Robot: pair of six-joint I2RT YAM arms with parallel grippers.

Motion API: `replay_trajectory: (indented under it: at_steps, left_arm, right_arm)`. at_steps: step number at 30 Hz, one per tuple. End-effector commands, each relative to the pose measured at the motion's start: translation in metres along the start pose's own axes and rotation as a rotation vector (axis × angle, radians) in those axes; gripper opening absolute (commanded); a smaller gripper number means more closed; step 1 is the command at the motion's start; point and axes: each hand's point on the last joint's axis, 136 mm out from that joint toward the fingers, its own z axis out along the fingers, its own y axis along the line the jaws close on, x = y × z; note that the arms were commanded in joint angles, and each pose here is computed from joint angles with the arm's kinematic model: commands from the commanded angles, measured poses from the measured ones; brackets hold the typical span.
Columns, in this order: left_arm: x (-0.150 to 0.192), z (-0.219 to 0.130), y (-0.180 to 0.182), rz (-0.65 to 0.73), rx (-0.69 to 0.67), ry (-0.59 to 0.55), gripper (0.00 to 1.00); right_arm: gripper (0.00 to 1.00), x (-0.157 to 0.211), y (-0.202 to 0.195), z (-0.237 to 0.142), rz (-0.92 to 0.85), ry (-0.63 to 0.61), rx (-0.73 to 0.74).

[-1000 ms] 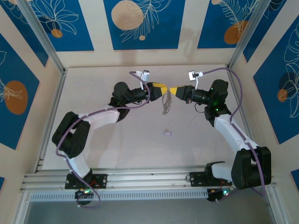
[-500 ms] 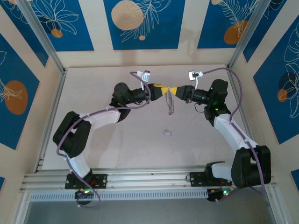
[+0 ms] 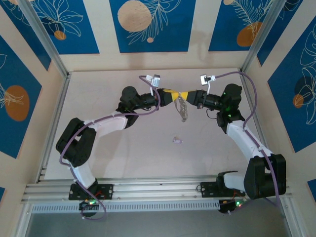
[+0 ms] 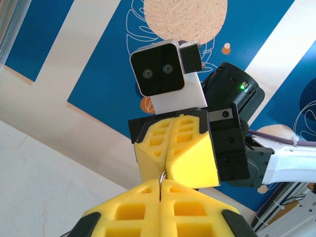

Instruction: Put the keys on the keyring

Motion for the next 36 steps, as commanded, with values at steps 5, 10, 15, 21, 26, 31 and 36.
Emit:
replay_trajectory:
  at_steps: [5,10,15,21,26,31,36]
  left_arm:
    - [-0.003,0.010,-0.032,0.131,0.081,0.022,0.00]
    - [-0.005,0.007,-0.039,0.182,0.074,0.035,0.00]
    - [-0.011,0.004,-0.048,0.227,0.080,0.038,0.00]
    - [-0.015,0.000,-0.054,0.249,0.101,0.044,0.00]
    - [-0.021,-0.002,-0.057,0.265,0.133,0.061,0.00]
    - [-0.029,-0.004,-0.063,0.287,0.168,0.086,0.00]
    - [-0.035,-0.006,-0.065,0.298,0.188,0.107,0.00]
  right_arm:
    - [0.00,-0.014,0.007,0.000,-0.023,-0.040,0.007]
    - [0.17,-0.014,0.009,-0.002,-0.017,-0.053,0.012]
    - [0.37,-0.019,0.015,-0.009,-0.033,-0.086,0.028]
    - [0.43,-0.026,0.025,-0.021,-0.069,-0.115,0.050]
    - [0.44,-0.020,0.031,-0.028,-0.100,-0.095,0.051]
    - [0.44,-0.007,0.041,-0.032,-0.136,-0.038,0.016]
    - [0.43,-0.001,0.054,-0.033,-0.180,-0.001,-0.024]
